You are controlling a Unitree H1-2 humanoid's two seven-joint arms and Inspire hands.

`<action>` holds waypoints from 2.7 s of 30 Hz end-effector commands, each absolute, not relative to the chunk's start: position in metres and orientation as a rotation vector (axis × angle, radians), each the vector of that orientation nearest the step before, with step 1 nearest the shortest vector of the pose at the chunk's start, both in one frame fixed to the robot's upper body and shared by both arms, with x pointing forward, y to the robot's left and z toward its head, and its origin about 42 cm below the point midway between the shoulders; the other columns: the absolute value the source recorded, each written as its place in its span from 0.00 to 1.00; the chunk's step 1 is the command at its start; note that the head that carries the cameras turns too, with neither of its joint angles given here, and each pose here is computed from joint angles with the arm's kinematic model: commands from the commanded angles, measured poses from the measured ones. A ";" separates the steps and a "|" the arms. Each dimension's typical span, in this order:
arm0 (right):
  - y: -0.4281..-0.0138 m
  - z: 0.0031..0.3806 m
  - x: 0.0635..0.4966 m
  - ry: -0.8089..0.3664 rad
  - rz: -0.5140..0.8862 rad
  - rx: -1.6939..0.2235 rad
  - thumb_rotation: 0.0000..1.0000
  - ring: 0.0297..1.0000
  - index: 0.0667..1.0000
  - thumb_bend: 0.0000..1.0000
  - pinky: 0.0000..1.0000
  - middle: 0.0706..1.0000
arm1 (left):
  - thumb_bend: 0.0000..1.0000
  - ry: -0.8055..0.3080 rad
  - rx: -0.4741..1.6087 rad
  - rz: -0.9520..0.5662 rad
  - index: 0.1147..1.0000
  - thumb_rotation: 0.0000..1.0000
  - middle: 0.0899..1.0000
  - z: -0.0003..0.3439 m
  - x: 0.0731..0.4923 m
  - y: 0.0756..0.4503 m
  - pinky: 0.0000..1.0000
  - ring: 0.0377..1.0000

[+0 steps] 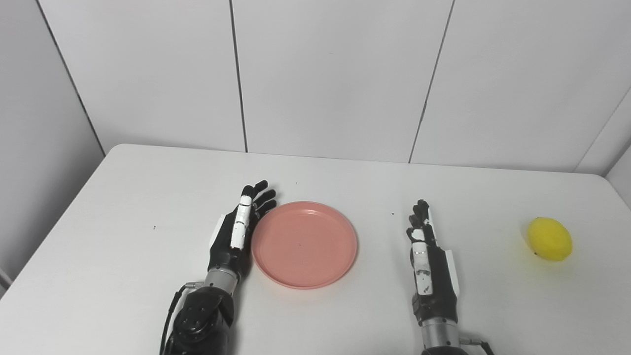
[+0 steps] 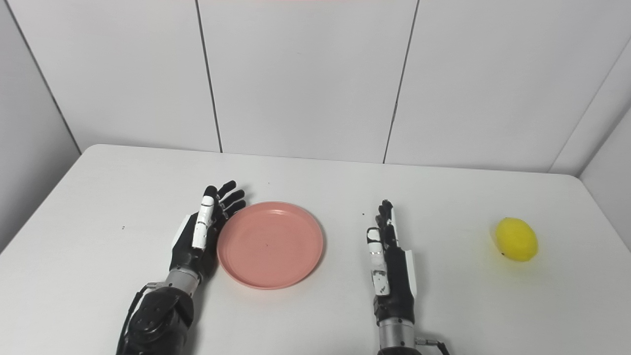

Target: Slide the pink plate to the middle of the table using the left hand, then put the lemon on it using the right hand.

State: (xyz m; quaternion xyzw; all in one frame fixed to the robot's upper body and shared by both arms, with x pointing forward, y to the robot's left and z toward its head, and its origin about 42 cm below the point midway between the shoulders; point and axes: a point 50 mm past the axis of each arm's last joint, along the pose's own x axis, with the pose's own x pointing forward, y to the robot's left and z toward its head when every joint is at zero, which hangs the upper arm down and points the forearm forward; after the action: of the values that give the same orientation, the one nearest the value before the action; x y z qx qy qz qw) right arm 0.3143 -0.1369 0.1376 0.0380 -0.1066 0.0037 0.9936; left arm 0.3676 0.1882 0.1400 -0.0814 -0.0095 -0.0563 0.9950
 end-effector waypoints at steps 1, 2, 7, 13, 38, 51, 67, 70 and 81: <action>-0.127 0.158 0.322 -0.279 0.019 0.094 0.98 1.00 0.98 0.70 1.00 0.99 | 0.62 -0.065 -0.158 -0.128 0.85 1.00 0.87 0.153 0.370 0.182 0.92 0.88; -0.126 0.158 0.322 -0.278 0.022 0.088 0.98 1.00 0.98 0.70 1.00 0.99 | 0.62 -0.065 -0.173 -0.127 0.85 1.00 0.87 0.152 0.370 0.180 0.92 0.89; -0.123 0.160 0.323 -0.274 0.022 0.079 0.99 1.00 0.99 0.70 1.00 1.00 | 0.63 -0.077 -0.195 -0.144 0.86 1.00 0.87 0.151 0.367 0.169 0.92 0.89; -0.122 0.160 0.324 -0.276 0.018 0.083 0.98 1.00 0.98 0.69 1.00 0.99 | 0.61 -0.079 -0.197 -0.152 0.86 1.00 0.88 0.150 0.363 0.156 0.93 0.90; -0.127 0.162 0.327 -0.285 0.015 0.100 0.99 1.00 0.98 0.68 1.00 0.99 | 0.53 -0.110 -0.146 -0.177 0.89 1.00 0.89 0.152 0.359 0.123 0.92 0.90; -0.127 0.162 0.326 -0.281 0.021 0.098 0.99 1.00 0.98 0.71 1.00 0.99 | 0.56 -0.106 -0.146 -0.204 0.88 1.00 0.89 0.149 0.358 0.111 0.92 0.89; -0.139 0.171 0.327 -0.319 -0.066 0.029 0.95 0.97 0.95 0.72 0.99 0.96 | 0.54 -0.107 -0.146 -0.216 0.89 1.00 0.89 0.139 0.357 0.120 0.91 0.90; -0.151 0.177 0.329 -0.347 -0.109 -0.048 0.96 0.96 0.95 0.71 0.97 0.95 | 0.55 -0.096 -0.146 -0.205 0.89 1.00 0.89 0.135 0.359 0.125 0.91 0.91; -0.219 0.208 0.337 -0.443 -0.272 -0.327 0.94 0.95 0.95 0.67 0.94 0.95 | 0.60 -0.103 -0.150 -0.190 0.88 1.00 0.89 0.133 0.361 0.134 0.90 0.90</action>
State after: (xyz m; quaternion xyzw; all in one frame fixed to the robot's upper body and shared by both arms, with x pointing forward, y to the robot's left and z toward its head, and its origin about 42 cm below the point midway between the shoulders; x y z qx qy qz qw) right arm 0.3329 -0.2144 0.1842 -0.1494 -0.1808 -0.1173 0.9650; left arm 0.3567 0.1352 0.1257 -0.0718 -0.0363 -0.0940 0.9923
